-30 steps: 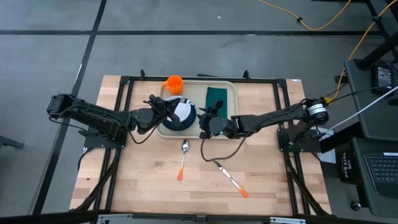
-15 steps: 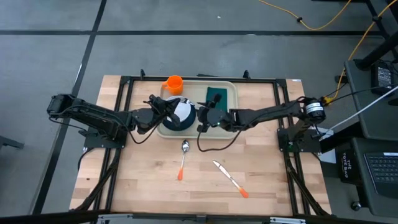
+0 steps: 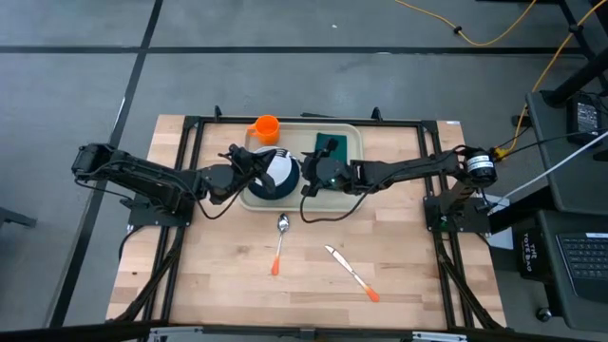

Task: Set up tray
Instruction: Put the orange fork on top of the green table napkin on the brown serving tray

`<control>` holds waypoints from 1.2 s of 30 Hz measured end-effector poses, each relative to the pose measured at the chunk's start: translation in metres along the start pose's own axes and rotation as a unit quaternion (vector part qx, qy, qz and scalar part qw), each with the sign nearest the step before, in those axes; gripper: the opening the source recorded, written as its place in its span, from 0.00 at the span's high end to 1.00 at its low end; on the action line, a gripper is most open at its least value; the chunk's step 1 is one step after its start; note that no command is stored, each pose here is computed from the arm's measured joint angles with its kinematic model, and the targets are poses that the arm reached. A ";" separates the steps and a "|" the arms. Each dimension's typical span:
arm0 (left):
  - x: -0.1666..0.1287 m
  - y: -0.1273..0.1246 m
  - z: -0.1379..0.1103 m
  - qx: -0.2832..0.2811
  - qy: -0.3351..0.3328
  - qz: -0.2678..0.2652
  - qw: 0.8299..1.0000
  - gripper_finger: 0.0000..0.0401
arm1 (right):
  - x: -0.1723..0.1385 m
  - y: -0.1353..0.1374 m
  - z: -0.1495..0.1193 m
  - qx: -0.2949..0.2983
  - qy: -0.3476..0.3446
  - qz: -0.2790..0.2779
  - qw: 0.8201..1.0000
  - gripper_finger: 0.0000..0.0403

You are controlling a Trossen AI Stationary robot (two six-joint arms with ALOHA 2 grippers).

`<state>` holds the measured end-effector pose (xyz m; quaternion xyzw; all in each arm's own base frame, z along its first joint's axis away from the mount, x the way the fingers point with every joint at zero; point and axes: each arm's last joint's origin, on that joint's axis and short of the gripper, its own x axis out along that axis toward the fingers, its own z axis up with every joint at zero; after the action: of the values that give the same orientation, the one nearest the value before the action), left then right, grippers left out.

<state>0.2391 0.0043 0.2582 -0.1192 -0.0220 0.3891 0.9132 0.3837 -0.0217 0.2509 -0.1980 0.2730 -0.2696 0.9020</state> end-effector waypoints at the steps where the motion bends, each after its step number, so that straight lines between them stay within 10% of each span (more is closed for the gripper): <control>1: 0.000 0.000 0.000 0.000 0.000 0.000 1.000 0.99 | 0.000 0.000 0.000 0.000 0.000 0.000 1.000 0.71; 19: 0.000 0.000 0.000 0.013 0.001 0.000 1.000 0.99 | 0.000 0.000 0.000 -0.002 0.000 0.002 1.000 0.96; 36: 0.000 -0.001 0.000 0.027 0.003 -0.009 1.000 0.99 | 0.000 0.000 -0.001 -0.002 0.002 0.002 1.000 0.97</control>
<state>0.2395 0.0034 0.2580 -0.0957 -0.0095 0.3808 0.9196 0.3834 -0.0215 0.2501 -0.1988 0.2757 -0.2681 0.9014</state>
